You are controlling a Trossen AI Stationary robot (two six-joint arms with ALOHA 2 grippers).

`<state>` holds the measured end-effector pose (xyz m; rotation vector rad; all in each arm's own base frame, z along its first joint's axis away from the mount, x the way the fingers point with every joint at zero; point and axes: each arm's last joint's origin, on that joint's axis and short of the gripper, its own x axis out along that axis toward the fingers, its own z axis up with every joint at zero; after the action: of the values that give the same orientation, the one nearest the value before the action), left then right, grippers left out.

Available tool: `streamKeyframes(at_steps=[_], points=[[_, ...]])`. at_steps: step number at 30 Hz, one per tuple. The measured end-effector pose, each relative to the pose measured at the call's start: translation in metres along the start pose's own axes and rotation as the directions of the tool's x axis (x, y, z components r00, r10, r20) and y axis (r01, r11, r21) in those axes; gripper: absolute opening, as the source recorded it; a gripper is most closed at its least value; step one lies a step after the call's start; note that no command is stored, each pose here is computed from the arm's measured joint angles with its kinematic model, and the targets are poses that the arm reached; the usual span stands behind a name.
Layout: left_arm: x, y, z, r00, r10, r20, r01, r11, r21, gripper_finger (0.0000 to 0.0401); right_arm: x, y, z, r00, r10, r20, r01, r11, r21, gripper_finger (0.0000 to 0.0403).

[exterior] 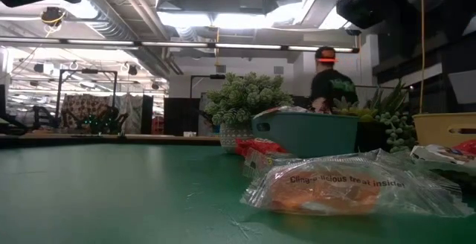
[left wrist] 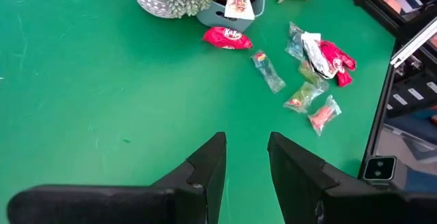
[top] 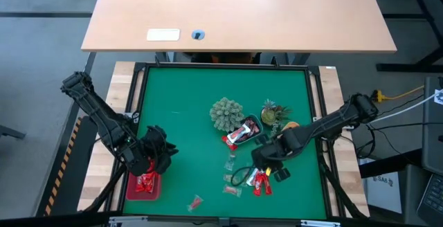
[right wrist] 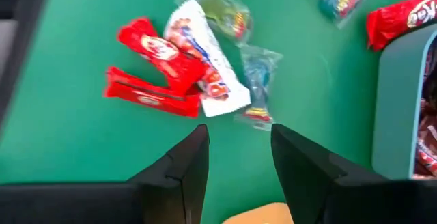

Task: Organize candy in baskets
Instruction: Put the blue gummy into the yellow bin

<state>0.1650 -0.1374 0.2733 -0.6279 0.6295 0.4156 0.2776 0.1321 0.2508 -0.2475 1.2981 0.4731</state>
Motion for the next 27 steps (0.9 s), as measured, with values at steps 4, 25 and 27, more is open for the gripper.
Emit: streamKeyframes(at_steps=[4, 25, 27], points=[[0.000, 0.000, 0.000, 1.000, -0.001, 0.000, 0.001, 1.000, -0.001, 0.0107, 0.016, -0.003, 0.003, 0.998, -0.029, -0.050, 0.029, 1.000, 0.002, 0.0159], [0.000, 0.000, 0.000, 1.000, -0.004, -0.006, 0.004, 1.000, -0.001, 0.0107, 0.091, -0.013, 0.008, 0.962, -0.077, -0.264, 0.060, 0.996, -0.071, 0.0159], [0.000, 0.000, 0.000, 1.000, -0.004, -0.007, 0.004, 1.000, -0.001, 0.0107, 0.096, -0.013, 0.008, 0.960, -0.078, -0.269, 0.061, 0.996, -0.072, 0.0159]])
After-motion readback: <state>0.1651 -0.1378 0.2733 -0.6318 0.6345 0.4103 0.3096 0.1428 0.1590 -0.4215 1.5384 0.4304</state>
